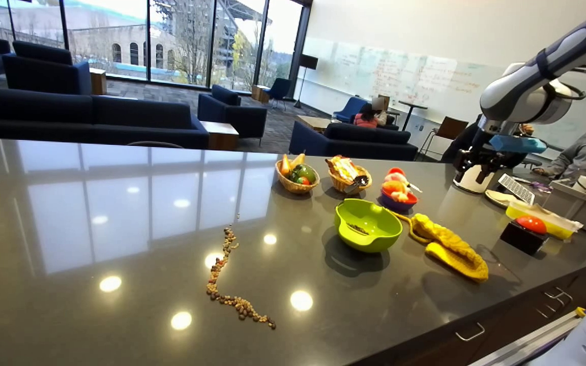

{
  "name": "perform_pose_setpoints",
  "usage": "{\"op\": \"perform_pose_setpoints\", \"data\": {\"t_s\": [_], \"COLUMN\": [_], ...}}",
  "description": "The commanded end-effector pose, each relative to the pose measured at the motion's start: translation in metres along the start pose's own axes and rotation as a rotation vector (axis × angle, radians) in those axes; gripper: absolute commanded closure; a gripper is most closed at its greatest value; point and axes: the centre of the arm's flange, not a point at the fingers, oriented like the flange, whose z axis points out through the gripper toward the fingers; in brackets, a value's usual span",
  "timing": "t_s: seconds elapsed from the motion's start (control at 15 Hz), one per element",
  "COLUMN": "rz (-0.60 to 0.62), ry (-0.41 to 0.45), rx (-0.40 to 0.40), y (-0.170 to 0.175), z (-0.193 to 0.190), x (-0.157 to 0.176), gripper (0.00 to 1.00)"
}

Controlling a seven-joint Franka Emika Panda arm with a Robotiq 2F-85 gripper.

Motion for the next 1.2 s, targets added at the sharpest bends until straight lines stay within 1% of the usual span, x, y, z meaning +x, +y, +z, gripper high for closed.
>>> {"op": "perform_pose_setpoints", "data": {"t_s": [0.0, 0.2, 0.33, 0.53, 0.67, 0.8, 0.87, 1.13], "rz": [0.016, -0.023, -0.047, -0.087, -0.112, -0.200, -0.237, -0.355], "ry": [-0.076, -0.197, -0.277, -0.363, -0.404, -0.379, -0.361, -0.333], "rx": [0.017, 0.092, 0.127, 0.167, 0.181, 0.209, 0.202, 0.210], "y": [-0.026, -0.060, -0.079, -0.098, -0.107, -0.112, -0.115, -0.132], "z": [0.000, 0.005, 0.006, 0.004, 0.006, 0.011, 0.017, 0.038], "x": [-0.017, -0.042, -0.059, -0.081, -0.091, -0.101, -0.102, -0.100], "gripper": [0.00, 0.00, 0.00, 0.00, 0.00, 0.00, 0.00, 0.00]}}
